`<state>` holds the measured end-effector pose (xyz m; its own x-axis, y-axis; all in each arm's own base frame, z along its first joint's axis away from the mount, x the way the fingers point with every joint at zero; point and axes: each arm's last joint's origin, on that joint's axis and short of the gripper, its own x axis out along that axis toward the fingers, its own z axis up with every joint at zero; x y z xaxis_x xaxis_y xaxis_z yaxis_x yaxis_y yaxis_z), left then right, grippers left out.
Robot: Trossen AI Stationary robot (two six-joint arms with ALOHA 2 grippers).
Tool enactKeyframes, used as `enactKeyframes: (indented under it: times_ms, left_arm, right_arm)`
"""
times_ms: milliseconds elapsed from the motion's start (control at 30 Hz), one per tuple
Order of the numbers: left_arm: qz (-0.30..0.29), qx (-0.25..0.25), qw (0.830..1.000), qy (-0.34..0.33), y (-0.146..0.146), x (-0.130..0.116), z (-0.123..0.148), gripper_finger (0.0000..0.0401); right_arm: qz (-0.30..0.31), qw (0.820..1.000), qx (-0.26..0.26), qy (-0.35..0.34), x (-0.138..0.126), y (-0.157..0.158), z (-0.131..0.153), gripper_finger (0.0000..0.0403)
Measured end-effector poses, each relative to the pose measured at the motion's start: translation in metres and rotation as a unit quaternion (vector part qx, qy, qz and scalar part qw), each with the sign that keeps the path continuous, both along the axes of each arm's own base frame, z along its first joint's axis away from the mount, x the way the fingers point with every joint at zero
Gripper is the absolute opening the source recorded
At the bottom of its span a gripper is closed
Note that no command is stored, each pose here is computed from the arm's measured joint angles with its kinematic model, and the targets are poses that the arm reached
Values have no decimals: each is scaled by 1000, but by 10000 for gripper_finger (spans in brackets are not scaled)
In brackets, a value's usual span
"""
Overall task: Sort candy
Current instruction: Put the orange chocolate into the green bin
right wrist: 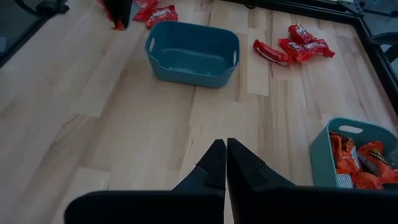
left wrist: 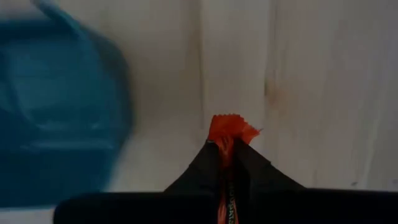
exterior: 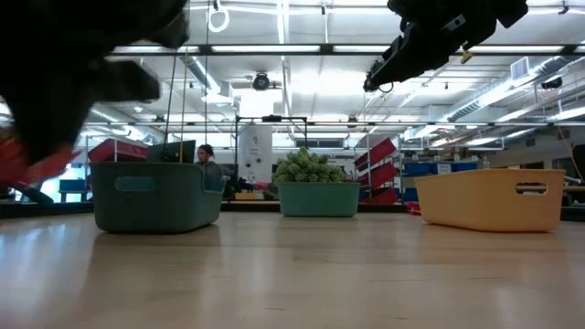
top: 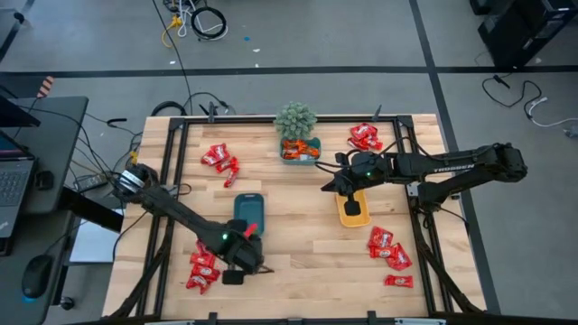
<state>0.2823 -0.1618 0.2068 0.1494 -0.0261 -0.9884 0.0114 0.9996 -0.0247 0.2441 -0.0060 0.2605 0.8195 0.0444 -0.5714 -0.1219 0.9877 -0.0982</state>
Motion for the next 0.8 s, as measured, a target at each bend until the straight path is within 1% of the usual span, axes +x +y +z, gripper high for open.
enactKeyframes:
  times_ms: [67, 133, 167, 200, 267, 333, 467, 533, 567, 633, 700, 800]
  left_arm:
    - [1, 3, 999, -37, 12, 6, 18, 11]
    - [14, 22, 996, -81, 30, 12, 35, 10]
    - [30, 37, 993, -105, 41, 16, 43, 10]
    - [43, 48, 990, -124, 53, 19, 49, 9]
    - [60, 55, 984, -159, 77, 30, 56, 8]
    - [59, 62, 977, -194, 100, 42, 61, 8]
    - [67, 80, 965, -240, 154, 61, 63, 7]
    - [86, 92, 958, -256, 186, 67, 62, 7]
    - [95, 91, 954, -271, 201, 69, 63, 7]
    - [101, 88, 950, -283, 227, 71, 61, 7]
    - [97, 84, 945, -301, 248, 75, 58, 7]
    - [89, 93, 948, -290, 268, 82, 39, 6]
  right_arm:
    - [-10, 1000, -3, 2, -4, 0, 3, 1]
    - [-31, 999, -12, 7, -11, -1, 6, 1]
    - [-45, 999, -18, 7, -15, -2, 8, 1]
    - [-59, 998, -23, 6, -18, -3, 10, 2]
    - [-82, 996, -30, 4, -26, -4, 15, 2]
    - [-95, 995, -37, -6, -31, -5, 20, 1]
    - [-109, 993, -41, -16, -37, -8, 24, 1]
    - [-116, 992, -42, -16, -38, -11, 25, 0]
    - [-120, 992, -42, -16, -38, -13, 25, 0]
    - [-126, 991, -43, -12, -37, -16, 23, 1]
    - [-136, 990, -44, -7, -37, -20, 22, 1]
    - [-150, 988, -45, -3, -34, -26, 20, 0]
